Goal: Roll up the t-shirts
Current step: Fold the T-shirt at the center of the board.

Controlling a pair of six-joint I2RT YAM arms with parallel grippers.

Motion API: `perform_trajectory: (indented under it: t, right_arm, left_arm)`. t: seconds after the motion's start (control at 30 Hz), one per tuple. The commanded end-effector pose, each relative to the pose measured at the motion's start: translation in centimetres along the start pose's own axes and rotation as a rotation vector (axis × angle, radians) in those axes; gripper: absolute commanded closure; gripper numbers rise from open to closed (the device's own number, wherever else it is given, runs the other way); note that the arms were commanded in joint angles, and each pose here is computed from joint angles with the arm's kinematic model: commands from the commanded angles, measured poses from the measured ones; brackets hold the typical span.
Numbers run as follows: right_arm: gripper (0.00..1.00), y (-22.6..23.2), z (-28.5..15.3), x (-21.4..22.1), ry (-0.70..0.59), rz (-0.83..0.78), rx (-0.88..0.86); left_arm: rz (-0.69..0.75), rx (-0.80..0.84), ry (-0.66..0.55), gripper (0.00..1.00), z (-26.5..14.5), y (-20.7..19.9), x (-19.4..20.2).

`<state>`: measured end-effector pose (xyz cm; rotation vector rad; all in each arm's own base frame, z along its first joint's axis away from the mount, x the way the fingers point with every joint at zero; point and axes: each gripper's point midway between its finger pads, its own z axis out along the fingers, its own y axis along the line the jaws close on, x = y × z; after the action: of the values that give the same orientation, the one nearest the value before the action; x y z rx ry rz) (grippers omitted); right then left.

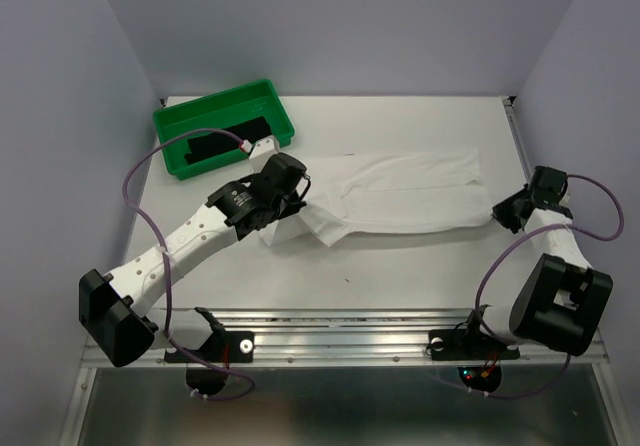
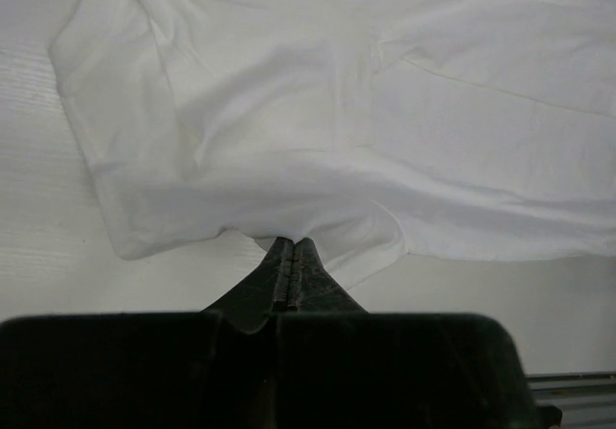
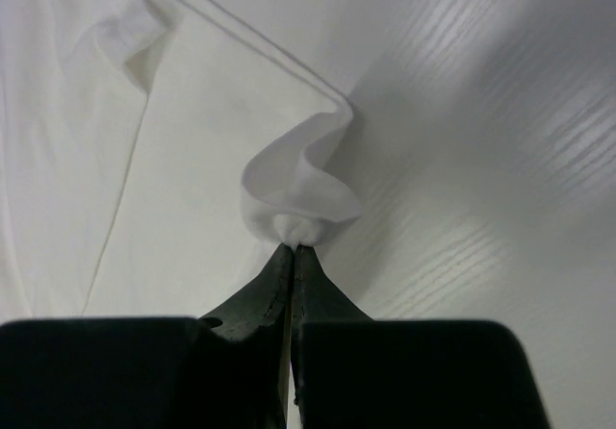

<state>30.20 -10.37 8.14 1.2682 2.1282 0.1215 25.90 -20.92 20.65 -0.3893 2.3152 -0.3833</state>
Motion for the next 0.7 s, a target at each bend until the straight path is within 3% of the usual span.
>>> perform_trajectory:
  t: [0.0, 0.67]
  right_arm:
    - [0.99, 2.8, -0.2, -2.8, -0.049, 0.010, -0.083]
    - [0.99, 6.4, 4.4, -4.9, 0.005, 0.063, -0.131]
  left_arm:
    - [0.038, 0.045, -0.064, 1.00, 0.6, -1.3, -3.2]
    - [0.038, -0.053, -0.036, 1.00, 8.7, 0.7, -6.3]
